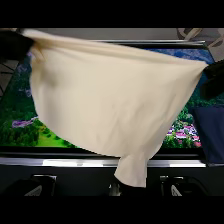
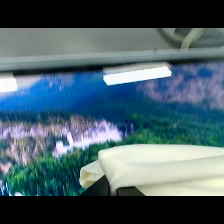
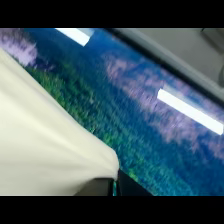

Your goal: Fold the shirts.

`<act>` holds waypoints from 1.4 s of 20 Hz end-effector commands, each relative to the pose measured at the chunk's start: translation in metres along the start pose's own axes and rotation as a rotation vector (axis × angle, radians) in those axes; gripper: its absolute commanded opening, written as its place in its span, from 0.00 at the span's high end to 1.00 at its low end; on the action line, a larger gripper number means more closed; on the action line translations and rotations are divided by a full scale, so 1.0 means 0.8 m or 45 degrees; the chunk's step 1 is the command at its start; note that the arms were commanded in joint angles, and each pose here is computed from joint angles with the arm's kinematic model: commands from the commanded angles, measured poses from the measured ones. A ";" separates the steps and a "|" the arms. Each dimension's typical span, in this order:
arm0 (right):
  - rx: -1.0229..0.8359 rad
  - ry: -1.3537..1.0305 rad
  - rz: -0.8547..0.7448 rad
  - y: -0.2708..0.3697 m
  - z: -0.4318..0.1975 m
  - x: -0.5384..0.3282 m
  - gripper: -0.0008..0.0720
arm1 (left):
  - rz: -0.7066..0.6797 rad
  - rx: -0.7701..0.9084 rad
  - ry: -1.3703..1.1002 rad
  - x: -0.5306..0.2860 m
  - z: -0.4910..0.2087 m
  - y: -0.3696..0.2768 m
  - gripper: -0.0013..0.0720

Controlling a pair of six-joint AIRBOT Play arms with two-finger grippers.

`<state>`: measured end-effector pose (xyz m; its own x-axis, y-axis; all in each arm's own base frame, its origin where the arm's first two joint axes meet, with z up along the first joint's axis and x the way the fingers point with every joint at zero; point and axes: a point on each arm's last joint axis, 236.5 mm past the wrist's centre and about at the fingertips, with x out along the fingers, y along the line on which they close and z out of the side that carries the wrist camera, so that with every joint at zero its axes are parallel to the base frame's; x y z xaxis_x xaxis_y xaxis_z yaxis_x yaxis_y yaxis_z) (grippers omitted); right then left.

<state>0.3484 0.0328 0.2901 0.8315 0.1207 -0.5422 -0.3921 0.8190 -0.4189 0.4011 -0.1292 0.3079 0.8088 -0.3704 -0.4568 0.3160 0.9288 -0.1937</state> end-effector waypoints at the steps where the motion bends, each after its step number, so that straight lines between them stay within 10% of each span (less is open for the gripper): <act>1: 0.042 0.324 0.203 0.034 -0.080 0.145 0.95 | 0.056 -0.102 0.459 0.115 -0.176 0.045 0.95; 10: 0.616 0.411 0.455 0.124 -0.138 0.347 0.92 | 0.015 -0.490 1.029 0.234 -0.410 0.053 0.94; 12: 0.568 0.404 0.421 0.092 -0.131 0.329 0.36 | 0.006 -0.469 1.037 0.228 -0.392 0.069 0.52; 13: 0.529 0.391 0.413 0.070 -0.128 0.312 0.31 | 0.012 -0.452 1.053 0.217 -0.376 0.084 0.23; 14: 0.496 0.391 0.398 0.044 -0.131 0.290 0.31 | 0.034 -0.439 1.087 0.200 -0.359 0.107 0.19; 28: 0.842 1.011 0.825 0.091 -0.355 0.148 0.32 | -0.113 -0.805 1.282 0.130 -0.490 0.120 0.27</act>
<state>0.3292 -0.0603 -0.0008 0.0689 0.3816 -0.9217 -0.1865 0.9126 0.3639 0.3179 -0.0702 -0.0887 -0.0927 -0.5022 -0.8597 -0.1632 0.8594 -0.4845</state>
